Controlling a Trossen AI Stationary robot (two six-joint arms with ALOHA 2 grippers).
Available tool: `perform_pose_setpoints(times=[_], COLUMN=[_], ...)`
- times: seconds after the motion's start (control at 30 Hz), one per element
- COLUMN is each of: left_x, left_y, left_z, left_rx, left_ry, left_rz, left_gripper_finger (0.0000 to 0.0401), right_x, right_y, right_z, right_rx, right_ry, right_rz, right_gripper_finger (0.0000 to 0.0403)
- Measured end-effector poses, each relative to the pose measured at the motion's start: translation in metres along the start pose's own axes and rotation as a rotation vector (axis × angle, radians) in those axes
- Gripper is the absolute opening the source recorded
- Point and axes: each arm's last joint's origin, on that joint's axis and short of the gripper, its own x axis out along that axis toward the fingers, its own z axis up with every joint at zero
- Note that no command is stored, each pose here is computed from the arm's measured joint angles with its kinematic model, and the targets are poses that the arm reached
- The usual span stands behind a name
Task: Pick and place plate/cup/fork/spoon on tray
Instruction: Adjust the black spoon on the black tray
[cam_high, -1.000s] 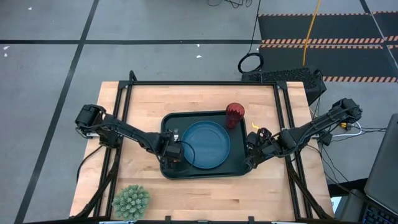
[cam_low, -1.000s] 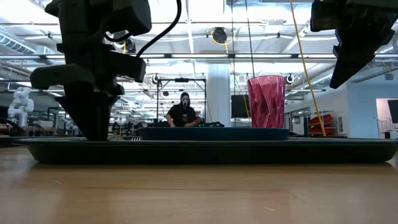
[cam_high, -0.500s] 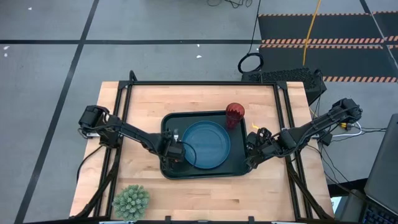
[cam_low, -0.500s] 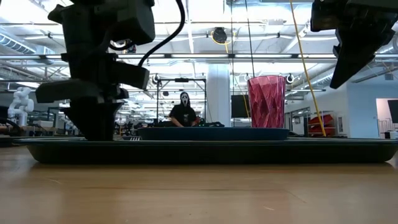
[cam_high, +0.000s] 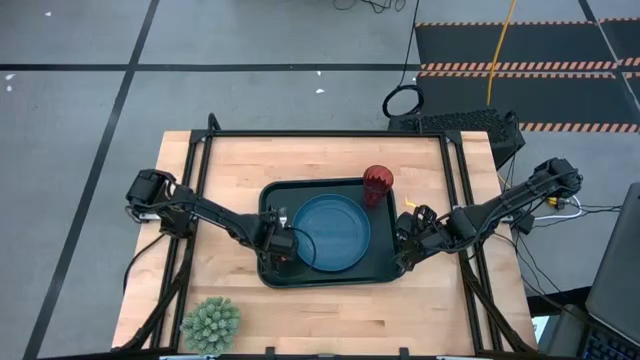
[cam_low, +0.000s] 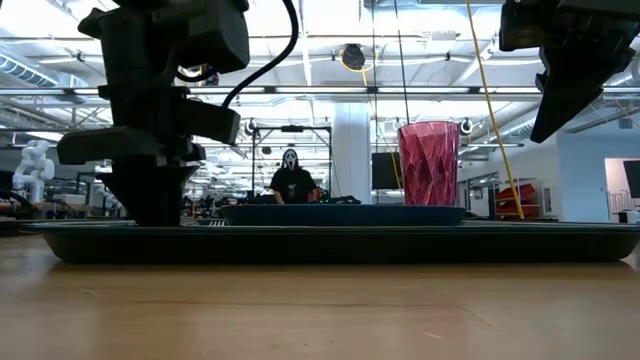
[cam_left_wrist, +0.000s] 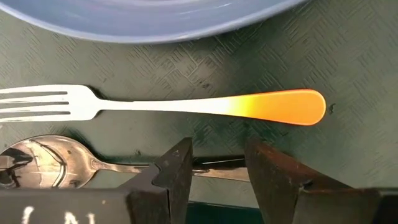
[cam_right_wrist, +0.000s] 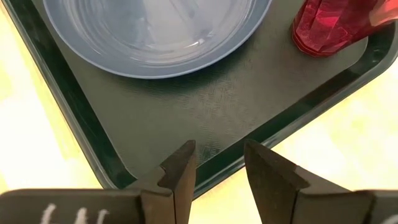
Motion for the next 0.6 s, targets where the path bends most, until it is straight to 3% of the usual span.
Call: perform_pose_setpoints(times=[0.6], left_x=[-0.001], left_y=[-0.0058], left_z=[-0.0026], left_rx=[-0.001], left_ry=[0.013], left_rz=[-0.026], left_gripper_finger=[0.0152], right_x=[0.0], right_y=[-0.0001], right_z=[-0.0001], right_rx=[-0.001], right_ry=[0.0], right_rz=[-0.001], right_gripper_finger=[0.013])
